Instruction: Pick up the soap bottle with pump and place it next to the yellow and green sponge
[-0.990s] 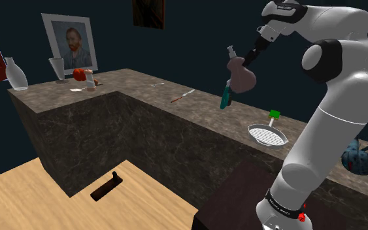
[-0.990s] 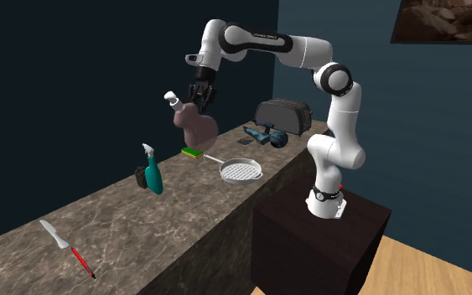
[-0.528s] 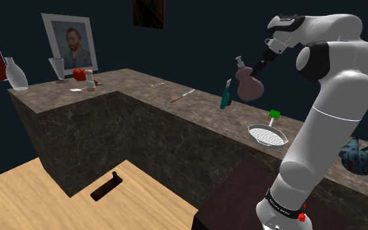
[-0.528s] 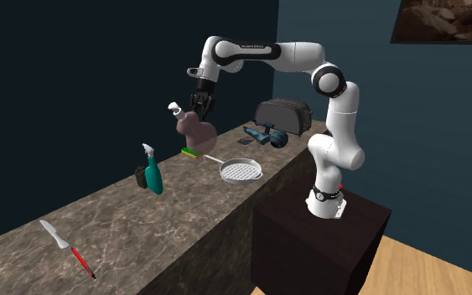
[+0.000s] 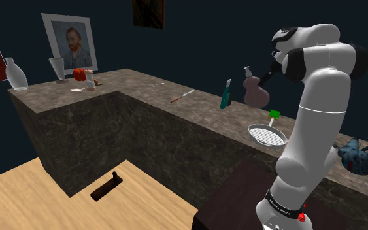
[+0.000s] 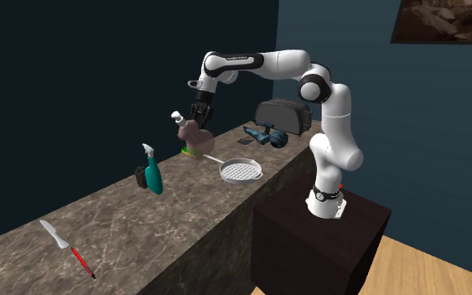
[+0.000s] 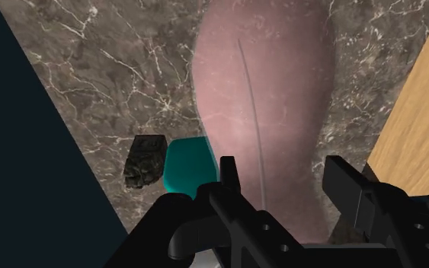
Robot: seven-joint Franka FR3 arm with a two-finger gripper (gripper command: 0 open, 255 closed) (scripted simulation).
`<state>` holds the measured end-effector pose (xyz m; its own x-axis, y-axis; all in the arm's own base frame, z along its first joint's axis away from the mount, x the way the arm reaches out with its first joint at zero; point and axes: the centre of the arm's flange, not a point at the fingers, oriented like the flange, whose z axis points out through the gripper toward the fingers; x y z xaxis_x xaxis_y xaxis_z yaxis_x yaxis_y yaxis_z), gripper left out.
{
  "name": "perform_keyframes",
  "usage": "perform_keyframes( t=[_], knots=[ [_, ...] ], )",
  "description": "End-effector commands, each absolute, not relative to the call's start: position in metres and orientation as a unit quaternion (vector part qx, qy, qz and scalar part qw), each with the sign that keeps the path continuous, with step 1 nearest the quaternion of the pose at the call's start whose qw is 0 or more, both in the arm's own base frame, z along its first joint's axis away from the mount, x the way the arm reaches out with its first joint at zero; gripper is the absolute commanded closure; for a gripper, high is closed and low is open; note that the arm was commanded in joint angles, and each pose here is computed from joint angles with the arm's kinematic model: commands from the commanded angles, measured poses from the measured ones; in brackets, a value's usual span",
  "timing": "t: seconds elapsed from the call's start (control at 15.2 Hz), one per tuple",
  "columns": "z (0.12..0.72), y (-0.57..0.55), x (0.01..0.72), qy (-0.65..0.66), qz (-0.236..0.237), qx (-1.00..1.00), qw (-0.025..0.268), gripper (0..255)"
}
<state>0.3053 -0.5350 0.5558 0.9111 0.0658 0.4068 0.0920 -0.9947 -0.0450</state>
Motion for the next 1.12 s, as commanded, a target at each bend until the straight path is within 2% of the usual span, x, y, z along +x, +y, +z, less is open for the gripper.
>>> perform_keyframes(
  t=[0.0,1.06],
  knots=[
    [0.54,-0.556,0.296,-0.041,-0.208,-0.977,0.031,255],
    [0.45,-0.573,0.286,-0.041,-0.208,-0.977,0.031,255]
  ],
)
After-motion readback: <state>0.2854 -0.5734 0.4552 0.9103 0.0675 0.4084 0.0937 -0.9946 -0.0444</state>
